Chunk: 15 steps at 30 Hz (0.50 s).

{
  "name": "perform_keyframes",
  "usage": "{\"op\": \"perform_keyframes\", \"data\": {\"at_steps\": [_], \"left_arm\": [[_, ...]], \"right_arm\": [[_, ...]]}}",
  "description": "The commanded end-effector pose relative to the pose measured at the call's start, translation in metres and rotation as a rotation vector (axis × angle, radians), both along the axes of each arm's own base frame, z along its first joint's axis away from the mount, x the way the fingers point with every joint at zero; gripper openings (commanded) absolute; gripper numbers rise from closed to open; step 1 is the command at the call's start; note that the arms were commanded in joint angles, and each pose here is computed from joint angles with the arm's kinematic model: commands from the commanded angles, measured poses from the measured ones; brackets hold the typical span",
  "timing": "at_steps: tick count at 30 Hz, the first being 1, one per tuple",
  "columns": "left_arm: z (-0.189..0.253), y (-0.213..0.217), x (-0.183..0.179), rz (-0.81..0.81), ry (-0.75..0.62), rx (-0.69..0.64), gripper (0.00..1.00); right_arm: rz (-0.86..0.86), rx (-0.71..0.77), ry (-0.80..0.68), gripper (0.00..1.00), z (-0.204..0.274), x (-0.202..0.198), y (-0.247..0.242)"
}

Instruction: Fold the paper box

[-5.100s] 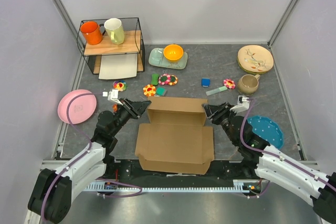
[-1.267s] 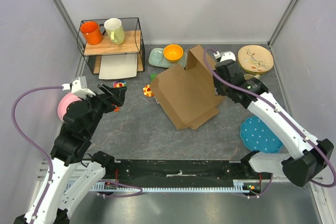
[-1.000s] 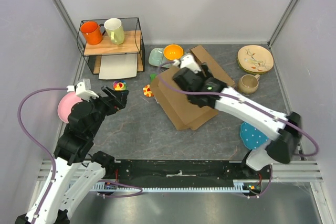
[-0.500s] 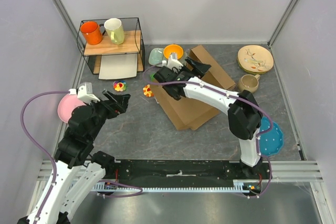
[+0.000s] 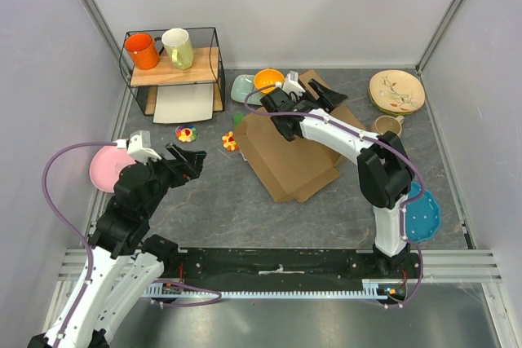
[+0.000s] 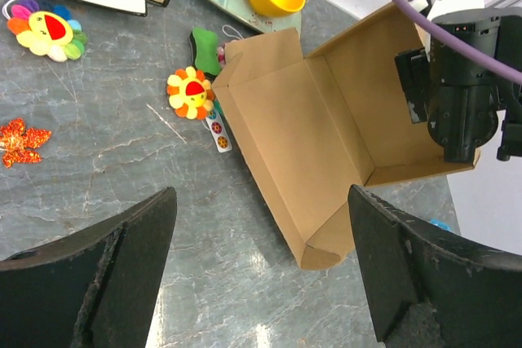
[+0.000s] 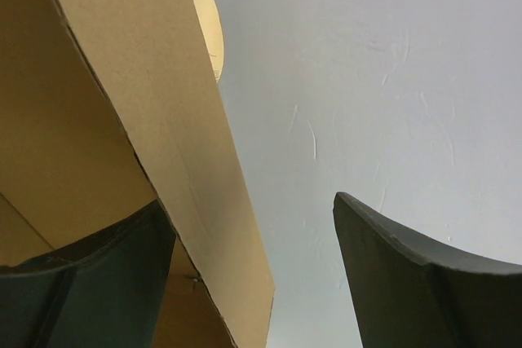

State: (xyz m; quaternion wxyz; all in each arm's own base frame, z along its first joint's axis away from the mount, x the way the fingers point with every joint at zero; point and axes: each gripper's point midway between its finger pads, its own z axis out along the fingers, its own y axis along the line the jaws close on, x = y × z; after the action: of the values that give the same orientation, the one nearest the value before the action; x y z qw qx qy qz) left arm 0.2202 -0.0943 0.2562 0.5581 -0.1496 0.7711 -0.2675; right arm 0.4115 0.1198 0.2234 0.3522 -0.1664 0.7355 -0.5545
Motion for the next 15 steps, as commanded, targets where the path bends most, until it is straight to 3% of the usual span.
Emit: {"op": "perform_keyframes", "data": {"at_steps": [1,5,8,9,12,15], "left_arm": [[0.0082,-0.0047,0.0000,-0.021,-0.036,-0.026,0.92],[0.0077,-0.0032,0.0000,-0.016,-0.039,-0.020,0.92],[0.0052,-0.0041,-0.0003,-0.021,-0.034,-0.020,0.92],[0.0052,-0.0043,-0.0004,-0.022,-0.034,-0.020,0.92],[0.0038,-0.0053,-0.0001,-0.023,-0.030,-0.029,0.92],[0.0030,-0.0069,0.0003,-0.027,-0.026,-0.037,0.92]], "right_arm": [[-0.001,0.024,0.004,0.81,-0.0041,0.0074,0.0013],[0.006,0.042,0.006,0.73,-0.0075,0.0068,0.0039],[0.010,0.050,0.007,0.60,-0.0075,0.0059,0.0043],[0.010,0.055,0.003,0.51,-0.0070,0.0059,0.0044],[0.011,0.060,0.004,0.33,-0.0074,0.0045,0.0035],[0.008,0.060,0.011,0.21,-0.0102,0.0040,0.0010]]}}
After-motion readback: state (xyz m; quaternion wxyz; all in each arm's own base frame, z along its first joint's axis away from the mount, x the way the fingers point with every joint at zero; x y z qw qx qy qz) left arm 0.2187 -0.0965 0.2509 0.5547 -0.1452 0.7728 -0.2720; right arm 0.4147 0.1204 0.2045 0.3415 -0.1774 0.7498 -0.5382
